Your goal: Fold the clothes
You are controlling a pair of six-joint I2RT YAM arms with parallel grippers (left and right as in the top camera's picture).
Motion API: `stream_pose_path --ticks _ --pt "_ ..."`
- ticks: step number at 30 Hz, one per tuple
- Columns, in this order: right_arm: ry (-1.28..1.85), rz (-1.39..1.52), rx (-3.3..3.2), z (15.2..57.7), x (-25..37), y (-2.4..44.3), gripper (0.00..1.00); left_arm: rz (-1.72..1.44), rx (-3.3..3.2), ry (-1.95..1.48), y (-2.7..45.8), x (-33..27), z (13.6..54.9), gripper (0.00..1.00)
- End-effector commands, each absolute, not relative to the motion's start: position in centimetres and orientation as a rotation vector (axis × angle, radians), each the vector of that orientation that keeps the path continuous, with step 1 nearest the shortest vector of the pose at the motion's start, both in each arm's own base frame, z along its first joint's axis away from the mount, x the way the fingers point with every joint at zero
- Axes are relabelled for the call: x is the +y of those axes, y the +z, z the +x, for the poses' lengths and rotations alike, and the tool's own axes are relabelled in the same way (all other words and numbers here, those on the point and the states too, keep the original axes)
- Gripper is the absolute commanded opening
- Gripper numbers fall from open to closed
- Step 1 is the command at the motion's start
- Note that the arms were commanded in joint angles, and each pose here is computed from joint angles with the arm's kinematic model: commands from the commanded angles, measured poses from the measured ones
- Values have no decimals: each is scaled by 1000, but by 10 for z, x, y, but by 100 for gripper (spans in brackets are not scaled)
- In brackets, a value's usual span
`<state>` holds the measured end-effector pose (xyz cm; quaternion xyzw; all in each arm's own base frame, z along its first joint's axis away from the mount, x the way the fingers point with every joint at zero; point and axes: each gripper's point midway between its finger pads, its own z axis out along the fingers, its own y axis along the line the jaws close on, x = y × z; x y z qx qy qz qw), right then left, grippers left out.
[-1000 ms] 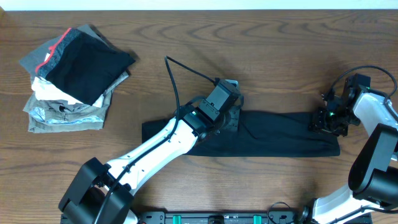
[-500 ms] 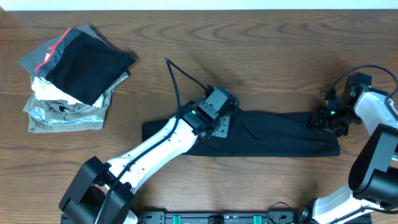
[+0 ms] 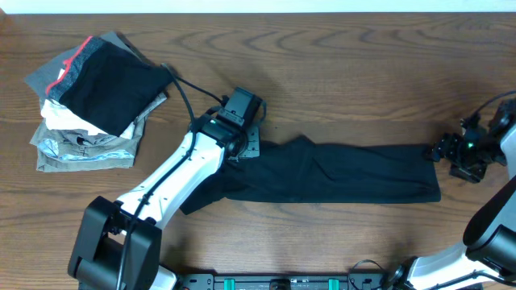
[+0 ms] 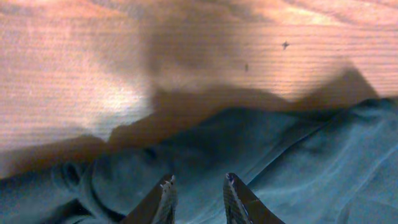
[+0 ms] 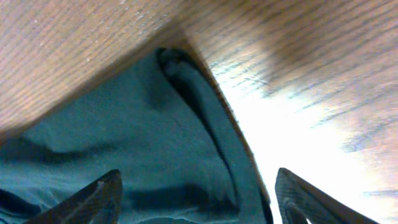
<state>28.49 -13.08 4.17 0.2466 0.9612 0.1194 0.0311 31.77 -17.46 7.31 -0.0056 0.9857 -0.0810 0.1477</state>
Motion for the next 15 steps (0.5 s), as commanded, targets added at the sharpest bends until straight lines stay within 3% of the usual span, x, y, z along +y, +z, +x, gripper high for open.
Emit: stream_pose_path --ticks 1,15 --pt "437 718 2961 277 -126 38 77 -7 2859 -241 69 -174 315 28" --pt "566 724 2939 265 -103 7 75 -7 2858 -242 70 -174 315 28"
